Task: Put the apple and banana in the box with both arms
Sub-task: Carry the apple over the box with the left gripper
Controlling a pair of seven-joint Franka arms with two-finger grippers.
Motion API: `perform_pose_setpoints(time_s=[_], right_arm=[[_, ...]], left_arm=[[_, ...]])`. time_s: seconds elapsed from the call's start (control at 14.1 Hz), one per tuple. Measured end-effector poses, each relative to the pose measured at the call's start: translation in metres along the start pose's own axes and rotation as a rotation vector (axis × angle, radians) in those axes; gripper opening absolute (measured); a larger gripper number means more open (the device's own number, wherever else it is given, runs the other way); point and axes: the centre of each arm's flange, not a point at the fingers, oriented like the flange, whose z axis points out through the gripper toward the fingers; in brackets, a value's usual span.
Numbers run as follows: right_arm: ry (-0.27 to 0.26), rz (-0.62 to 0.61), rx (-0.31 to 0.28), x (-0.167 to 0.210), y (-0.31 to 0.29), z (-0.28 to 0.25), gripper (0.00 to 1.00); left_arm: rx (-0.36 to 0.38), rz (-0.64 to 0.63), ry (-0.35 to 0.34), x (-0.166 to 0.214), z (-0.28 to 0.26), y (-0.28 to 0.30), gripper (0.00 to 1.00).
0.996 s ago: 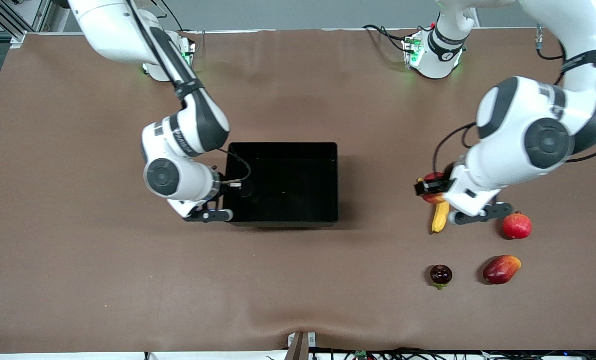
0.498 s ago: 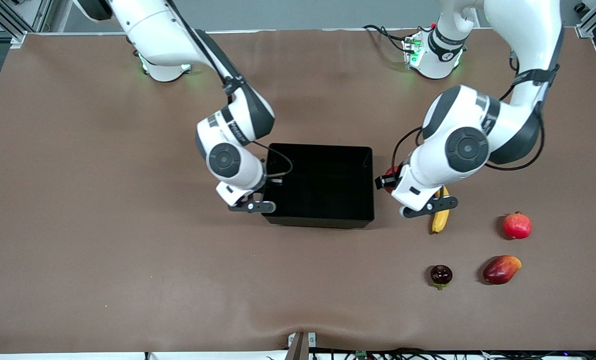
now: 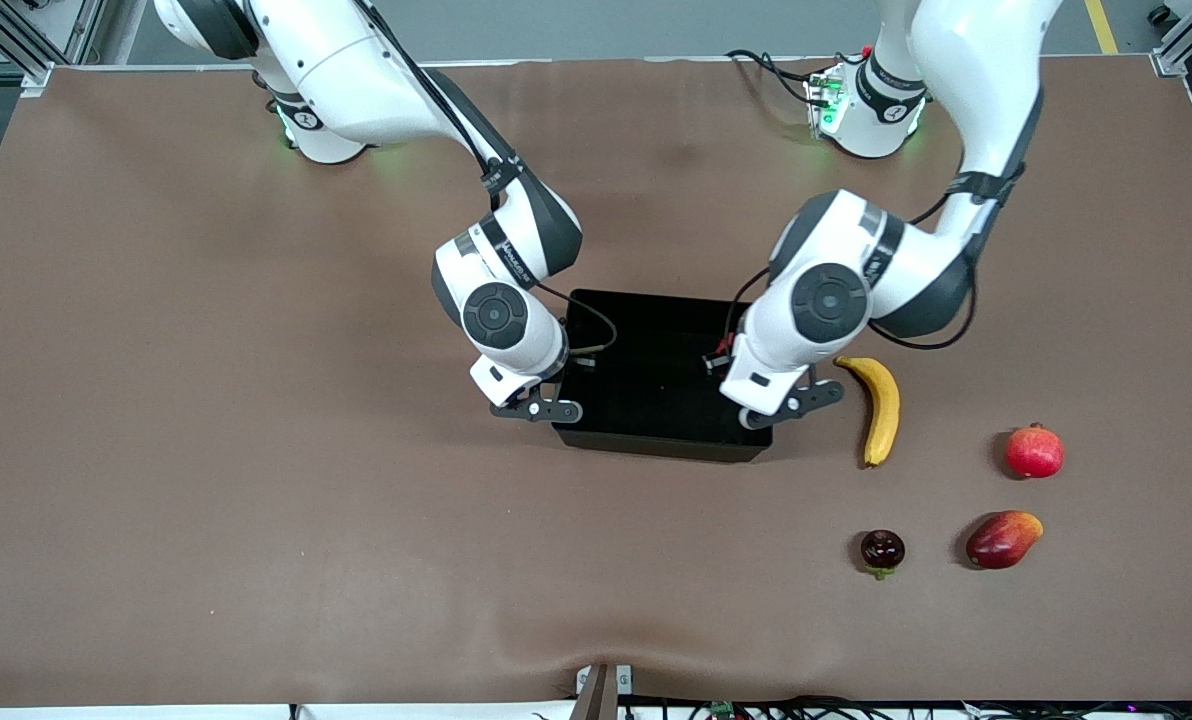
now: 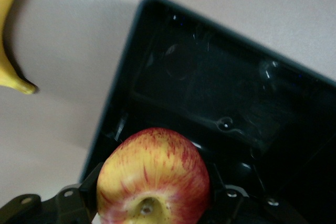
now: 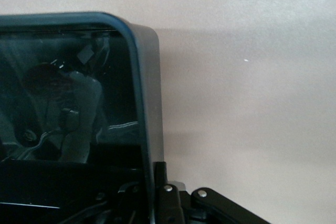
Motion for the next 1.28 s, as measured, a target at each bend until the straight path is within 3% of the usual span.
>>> perform_pose_setpoints(time_s=[0.43,0.57,0.64,0.78,0.92,1.28], right_arm=[[0.014,0.003,0.007,0.004,-0.001,0.011,0.04],[0.021,0.003,0.012,0.005,-0.002,0.014,0.14],[0.022,0.002,0.012,0.004,-0.002,0.015,0.14],[0.019,0.002,0.009,0.004,-0.002,0.019,0.27],[0.021,0.003,0.009,0.005,-0.002,0.022,0.48],[0.081,0.008,0.04,0.018,-0.003,0.004,0.97]], left_arm=[[0.017,-0.067,-0.002,0.001,0.048,0.016,0.78],[0.043,-0.081,0.004,0.0,0.065,0.019,0.78],[0.046,-0.083,0.003,0.0,0.072,0.021,0.78],[0.05,-0.084,-0.004,0.001,0.083,0.022,0.78],[0.059,-0.088,-0.015,0.003,0.094,0.021,0.78],[0.064,-0.132,-0.026,0.001,0.121,0.023,0.78]])
